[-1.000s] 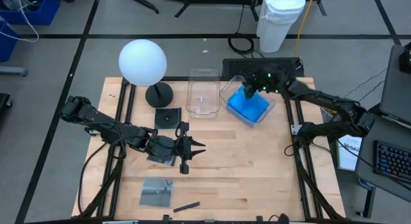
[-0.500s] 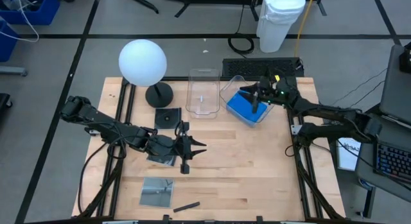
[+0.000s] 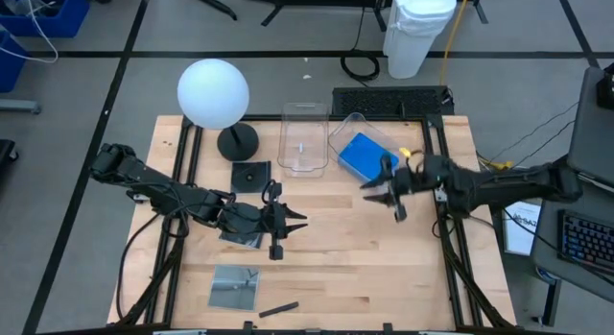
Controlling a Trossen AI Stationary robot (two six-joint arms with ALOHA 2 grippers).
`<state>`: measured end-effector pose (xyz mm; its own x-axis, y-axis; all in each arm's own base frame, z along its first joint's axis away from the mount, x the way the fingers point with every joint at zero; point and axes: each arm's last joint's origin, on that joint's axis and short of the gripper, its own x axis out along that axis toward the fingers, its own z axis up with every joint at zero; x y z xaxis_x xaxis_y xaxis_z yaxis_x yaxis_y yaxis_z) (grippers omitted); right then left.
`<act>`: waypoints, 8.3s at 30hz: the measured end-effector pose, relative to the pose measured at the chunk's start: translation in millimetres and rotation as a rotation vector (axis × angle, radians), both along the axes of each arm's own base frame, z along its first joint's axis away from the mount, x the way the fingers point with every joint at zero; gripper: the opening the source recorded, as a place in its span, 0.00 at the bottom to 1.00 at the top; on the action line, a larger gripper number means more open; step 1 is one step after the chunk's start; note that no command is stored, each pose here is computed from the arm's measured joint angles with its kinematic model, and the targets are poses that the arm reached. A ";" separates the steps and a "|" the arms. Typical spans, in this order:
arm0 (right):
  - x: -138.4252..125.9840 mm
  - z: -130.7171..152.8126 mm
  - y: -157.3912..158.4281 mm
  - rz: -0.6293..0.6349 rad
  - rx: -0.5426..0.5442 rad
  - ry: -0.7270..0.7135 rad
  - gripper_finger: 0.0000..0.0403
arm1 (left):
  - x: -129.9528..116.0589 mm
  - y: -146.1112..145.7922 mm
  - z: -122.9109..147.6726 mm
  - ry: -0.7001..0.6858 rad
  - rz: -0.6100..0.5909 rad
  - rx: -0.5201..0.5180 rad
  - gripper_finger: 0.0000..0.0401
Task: Pick & place jewel cases by type
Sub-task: Adjust the right transparent bin on the table, then put the middle black CD case into the left transparent bin
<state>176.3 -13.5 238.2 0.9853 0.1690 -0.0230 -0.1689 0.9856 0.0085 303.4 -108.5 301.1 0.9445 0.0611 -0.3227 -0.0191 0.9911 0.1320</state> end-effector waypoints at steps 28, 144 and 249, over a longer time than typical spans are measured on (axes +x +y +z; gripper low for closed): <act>-50.1 -63.2 24.3 -0.072 -0.063 -0.087 0.13 | 26.4 37.0 -41.5 0.208 0.031 -0.077 0.19; 119.8 -107.0 55.6 0.249 -0.109 0.249 0.00 | -139.5 14.5 -95.8 1.229 0.638 -0.462 0.19; 141.6 -106.7 89.1 -0.092 -0.700 0.486 0.52 | -16.5 71.6 -181.9 0.845 0.082 -0.305 0.46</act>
<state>317.9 75.6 131.5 0.8482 -0.1215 -0.5155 -0.2236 0.8002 -0.5565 286.9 -37.0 119.2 0.3815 -0.0841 -0.9205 -0.1067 0.9852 -0.1342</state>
